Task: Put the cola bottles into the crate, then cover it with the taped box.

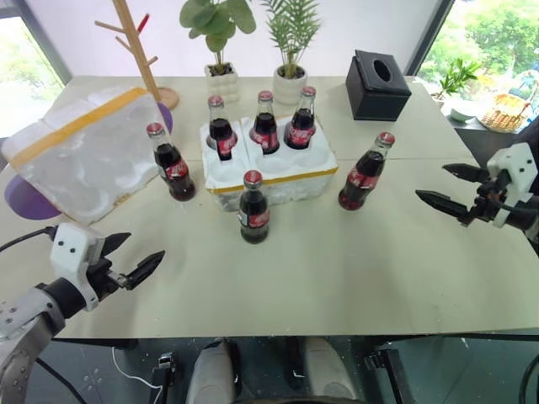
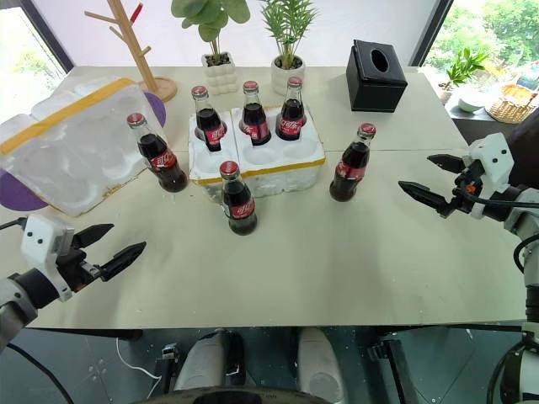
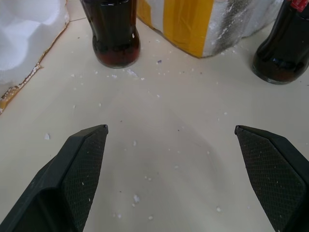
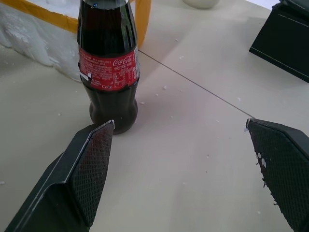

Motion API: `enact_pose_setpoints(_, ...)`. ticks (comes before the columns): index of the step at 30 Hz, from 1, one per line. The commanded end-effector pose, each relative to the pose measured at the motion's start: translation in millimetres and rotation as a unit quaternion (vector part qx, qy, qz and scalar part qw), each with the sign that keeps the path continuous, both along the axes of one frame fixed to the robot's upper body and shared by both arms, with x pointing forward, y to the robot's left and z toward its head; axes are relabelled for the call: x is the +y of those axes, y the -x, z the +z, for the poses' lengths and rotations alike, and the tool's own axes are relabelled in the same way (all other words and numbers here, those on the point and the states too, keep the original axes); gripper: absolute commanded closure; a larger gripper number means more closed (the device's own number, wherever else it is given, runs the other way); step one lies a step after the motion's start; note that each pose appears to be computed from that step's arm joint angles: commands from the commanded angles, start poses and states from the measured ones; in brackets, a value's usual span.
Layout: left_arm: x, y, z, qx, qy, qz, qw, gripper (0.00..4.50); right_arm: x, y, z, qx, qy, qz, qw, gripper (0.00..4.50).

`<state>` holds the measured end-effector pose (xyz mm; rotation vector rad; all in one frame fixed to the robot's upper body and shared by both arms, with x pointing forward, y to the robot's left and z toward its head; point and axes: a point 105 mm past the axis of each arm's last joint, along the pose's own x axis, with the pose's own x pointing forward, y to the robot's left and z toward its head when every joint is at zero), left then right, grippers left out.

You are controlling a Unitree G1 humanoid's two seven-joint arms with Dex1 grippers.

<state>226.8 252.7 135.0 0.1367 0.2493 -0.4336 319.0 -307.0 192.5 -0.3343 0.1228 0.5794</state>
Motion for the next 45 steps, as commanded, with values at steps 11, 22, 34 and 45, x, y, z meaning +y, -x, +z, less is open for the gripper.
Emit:
enact_pose_setpoints(11,3,-5,11,-0.031,-0.005,0.015,0.999,0.12,9,1,11,-0.022,-0.003,0.007,1.0,0.0)
enact_pose_setpoints(22,1,-25,32,-0.076,0.029,0.017,0.997,0.12,12,12,33,-0.006,-0.012,0.027,1.0,0.0)
enact_pose_setpoints(34,4,-93,65,-0.118,0.029,-0.018,0.992,0.12,68,78,133,0.007,-0.046,0.208,0.977,0.0)
enact_pose_setpoints(45,-13,-146,56,-0.113,0.026,-0.062,0.991,0.12,110,104,144,0.001,-0.068,0.285,0.956,0.0)
